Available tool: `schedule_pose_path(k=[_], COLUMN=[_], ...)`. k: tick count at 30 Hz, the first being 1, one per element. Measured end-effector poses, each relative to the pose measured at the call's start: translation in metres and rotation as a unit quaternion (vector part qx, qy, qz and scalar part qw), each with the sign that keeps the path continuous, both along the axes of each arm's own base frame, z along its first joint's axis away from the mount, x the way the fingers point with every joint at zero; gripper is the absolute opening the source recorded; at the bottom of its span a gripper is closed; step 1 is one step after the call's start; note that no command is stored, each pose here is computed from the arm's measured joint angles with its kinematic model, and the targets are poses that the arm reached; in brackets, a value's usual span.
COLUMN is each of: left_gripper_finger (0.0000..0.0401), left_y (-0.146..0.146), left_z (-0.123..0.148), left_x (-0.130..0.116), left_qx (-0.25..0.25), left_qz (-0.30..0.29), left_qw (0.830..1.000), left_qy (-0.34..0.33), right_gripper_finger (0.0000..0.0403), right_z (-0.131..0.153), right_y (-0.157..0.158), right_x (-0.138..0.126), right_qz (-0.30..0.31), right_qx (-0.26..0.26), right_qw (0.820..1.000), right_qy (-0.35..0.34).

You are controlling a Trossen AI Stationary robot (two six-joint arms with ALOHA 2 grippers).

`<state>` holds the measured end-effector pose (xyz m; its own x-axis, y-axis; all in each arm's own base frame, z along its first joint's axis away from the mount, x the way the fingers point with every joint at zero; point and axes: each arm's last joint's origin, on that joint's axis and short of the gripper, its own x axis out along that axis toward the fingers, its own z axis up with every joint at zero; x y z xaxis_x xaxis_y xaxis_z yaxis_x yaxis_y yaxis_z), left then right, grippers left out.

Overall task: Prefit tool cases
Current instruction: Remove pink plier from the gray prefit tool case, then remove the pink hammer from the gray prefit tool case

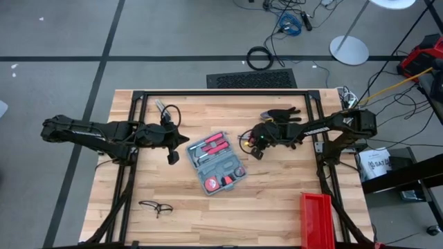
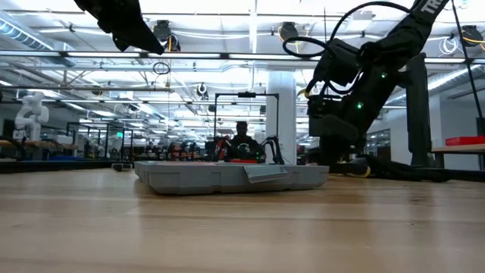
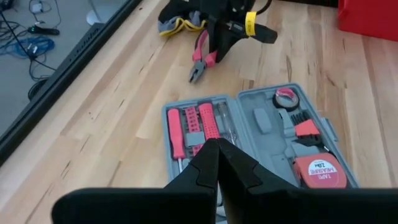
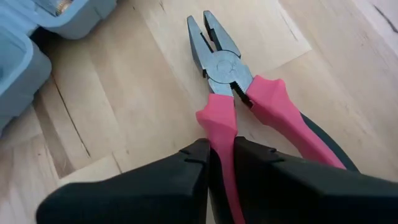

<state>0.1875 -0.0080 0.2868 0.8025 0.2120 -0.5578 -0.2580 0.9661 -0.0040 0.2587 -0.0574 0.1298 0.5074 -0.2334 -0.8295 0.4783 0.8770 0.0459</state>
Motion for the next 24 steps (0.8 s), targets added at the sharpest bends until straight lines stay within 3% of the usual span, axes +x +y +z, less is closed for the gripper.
schedule_pose_path(k=[3, 8, 11, 20, 24], left_gripper_finger=[0.0008, 0.0008, 0.0008, 0.0008, 0.0008], left_y=[0.000, 0.000, 0.000, 0.000, 0.000], left_z=[0.000, 0.000, 0.000, -0.004, -0.013], left_x=[0.000, 0.000, 0.000, -0.002, -0.003], left_qx=[0.000, 0.000, 0.000, 0.004, 0.027], left_qz=[0.000, 0.001, 0.001, -0.009, -0.027], left_qw=[1.000, 1.000, 1.000, 1.000, 0.998], left_qy=[0.000, 0.001, 0.001, 0.024, 0.040], right_gripper_finger=[0.0043, 0.0134, 0.0167, 0.0151, 0.0138], right_z=[0.000, 0.000, 0.001, 0.024, 0.038], right_y=[0.000, 0.000, 0.000, 0.008, 0.022], right_x=[0.000, 0.000, -0.001, -0.004, 0.000], right_qz=[-0.006, -0.011, -0.013, -0.005, 0.041], right_qx=[0.002, 0.004, 0.006, -0.002, -0.022], right_qw=[1.000, 1.000, 1.000, 0.999, 0.996], right_qy=[-0.001, -0.003, 0.000, -0.041, -0.075])
